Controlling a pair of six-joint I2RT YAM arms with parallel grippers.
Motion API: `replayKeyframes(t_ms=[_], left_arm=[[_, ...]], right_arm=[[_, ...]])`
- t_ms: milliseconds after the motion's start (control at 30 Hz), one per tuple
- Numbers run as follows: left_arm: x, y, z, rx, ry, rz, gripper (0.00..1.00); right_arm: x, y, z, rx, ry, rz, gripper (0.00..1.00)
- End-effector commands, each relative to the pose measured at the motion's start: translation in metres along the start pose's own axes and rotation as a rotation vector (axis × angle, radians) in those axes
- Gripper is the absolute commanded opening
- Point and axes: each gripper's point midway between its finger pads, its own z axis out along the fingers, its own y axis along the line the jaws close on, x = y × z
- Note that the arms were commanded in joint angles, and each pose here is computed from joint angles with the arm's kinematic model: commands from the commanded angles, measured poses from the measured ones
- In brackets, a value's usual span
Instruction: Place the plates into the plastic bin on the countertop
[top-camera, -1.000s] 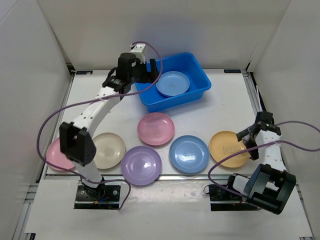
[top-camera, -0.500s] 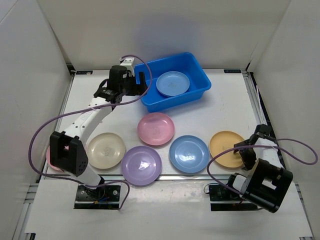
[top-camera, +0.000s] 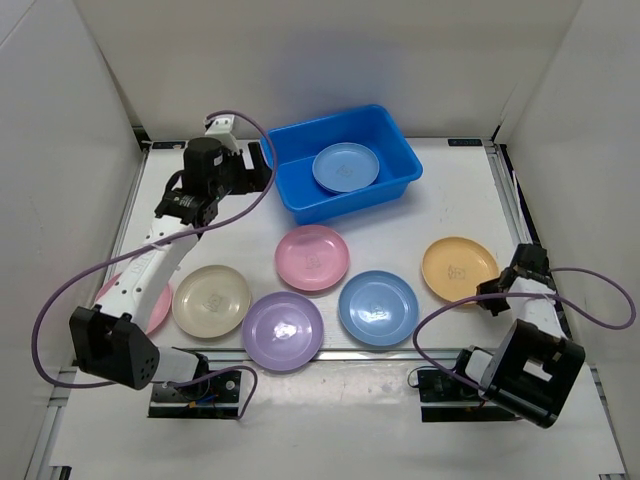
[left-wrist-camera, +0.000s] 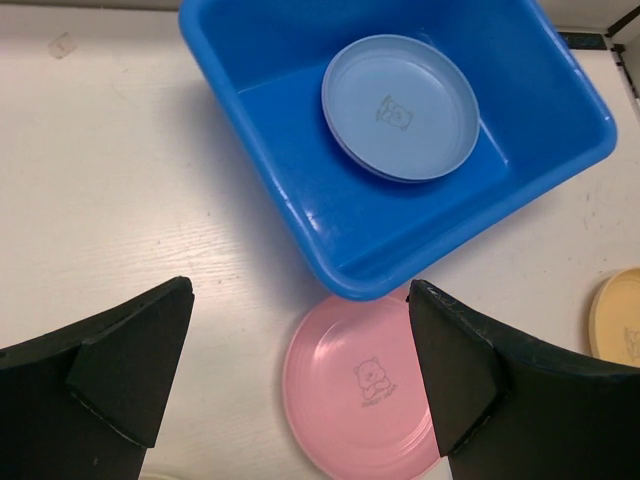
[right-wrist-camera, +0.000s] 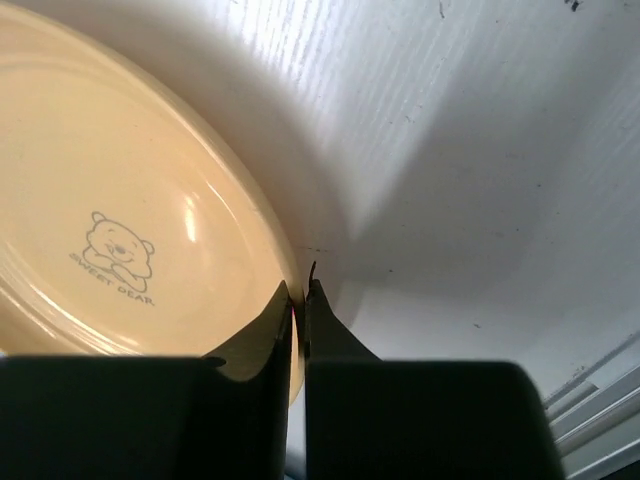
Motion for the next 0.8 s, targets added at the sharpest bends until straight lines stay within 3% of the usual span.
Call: replayKeyframes(t_ms=[0, 167, 267, 433, 533, 767], left_arm=[[0.001, 0.009, -0.013, -0.027, -0.010, -0.018, 0.99], [0.023, 0.021, -0.010, -0.053, 0.036, -0.024, 0.99], [0.032, 0.026, -0.007, -0.062, 0.058, -0.059, 0.99], [0.054, 0.030, 0.000, -0.061, 0.114, -0.100, 0.99], [0.078, 0.029, 0.002, -0.044, 0.173, -0.133, 0.99], [0.127, 0.030, -0.002, -0.022, 0.298, -0.152, 0.99]], right_arm=[[-0.015, -0.009, -0.007, 0.060, -0.066, -0.011, 0.00], [-0.042, 0.034, -0.049, -0.114, -0.152, -0.050, 0.00], [-0.070, 0.082, -0.105, -0.291, -0.276, -0.105, 0.00], [-0.081, 0.176, -0.176, -0.591, -0.362, -0.243, 0.00], [-0.052, 0.243, -0.198, -0.721, -0.358, -0.392, 0.00], [0.009, 0.373, -0.177, -0.755, -0.309, -0.643, 0.00]])
